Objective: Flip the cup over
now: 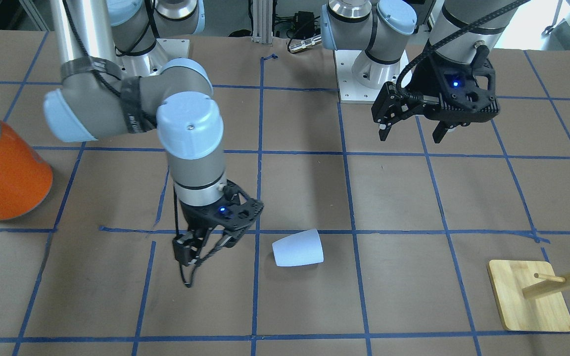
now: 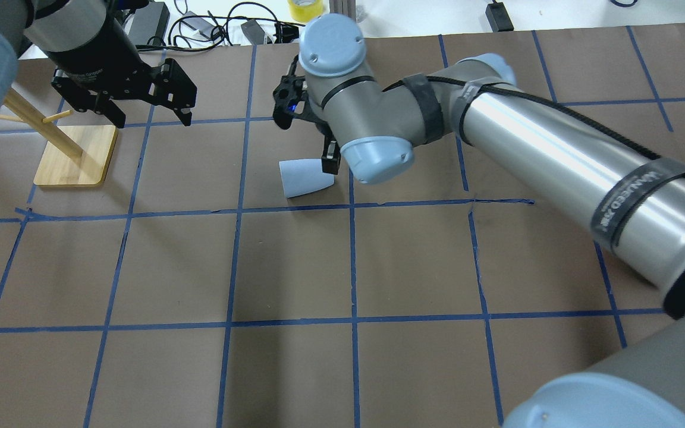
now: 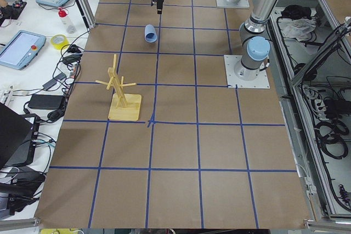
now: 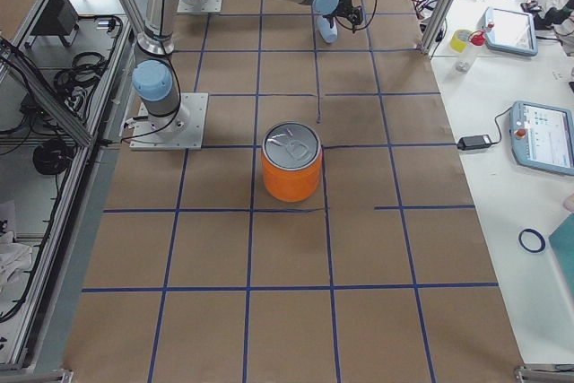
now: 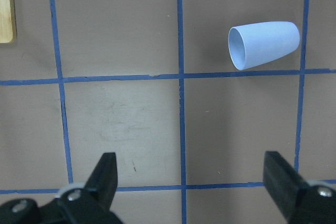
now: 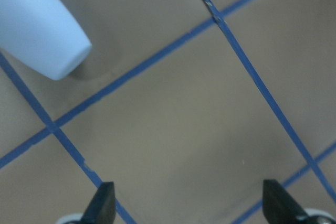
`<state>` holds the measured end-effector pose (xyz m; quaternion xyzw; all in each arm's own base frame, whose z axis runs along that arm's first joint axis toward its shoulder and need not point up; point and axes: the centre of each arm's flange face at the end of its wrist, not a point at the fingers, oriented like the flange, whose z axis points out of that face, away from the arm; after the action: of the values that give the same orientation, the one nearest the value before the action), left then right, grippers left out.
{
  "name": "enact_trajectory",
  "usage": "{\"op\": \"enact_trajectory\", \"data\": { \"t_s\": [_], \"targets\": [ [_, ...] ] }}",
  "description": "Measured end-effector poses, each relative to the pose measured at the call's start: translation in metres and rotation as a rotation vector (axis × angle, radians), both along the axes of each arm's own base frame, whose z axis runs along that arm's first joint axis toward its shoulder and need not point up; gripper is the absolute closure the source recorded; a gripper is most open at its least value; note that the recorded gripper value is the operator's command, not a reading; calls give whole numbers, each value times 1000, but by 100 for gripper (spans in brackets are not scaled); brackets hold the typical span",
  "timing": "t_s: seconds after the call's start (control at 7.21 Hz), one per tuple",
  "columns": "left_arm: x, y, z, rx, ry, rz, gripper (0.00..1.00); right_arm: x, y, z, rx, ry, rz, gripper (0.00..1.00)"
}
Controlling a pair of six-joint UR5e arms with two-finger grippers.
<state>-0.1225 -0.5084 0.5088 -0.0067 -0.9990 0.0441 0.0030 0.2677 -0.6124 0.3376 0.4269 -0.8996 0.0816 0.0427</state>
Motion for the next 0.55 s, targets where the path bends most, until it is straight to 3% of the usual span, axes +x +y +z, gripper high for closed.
{"op": "enact_trajectory", "data": {
  "t_s": [0.42, 0.55],
  "targets": [
    [0, 0, 0, 1, 0, 0, 0, -107, 10, 60, 70, -47, -505, 0],
    [0, 0, 0, 1, 0, 0, 0, -124, 19, 77, 70, -59, -614, 0]
  ]
}}
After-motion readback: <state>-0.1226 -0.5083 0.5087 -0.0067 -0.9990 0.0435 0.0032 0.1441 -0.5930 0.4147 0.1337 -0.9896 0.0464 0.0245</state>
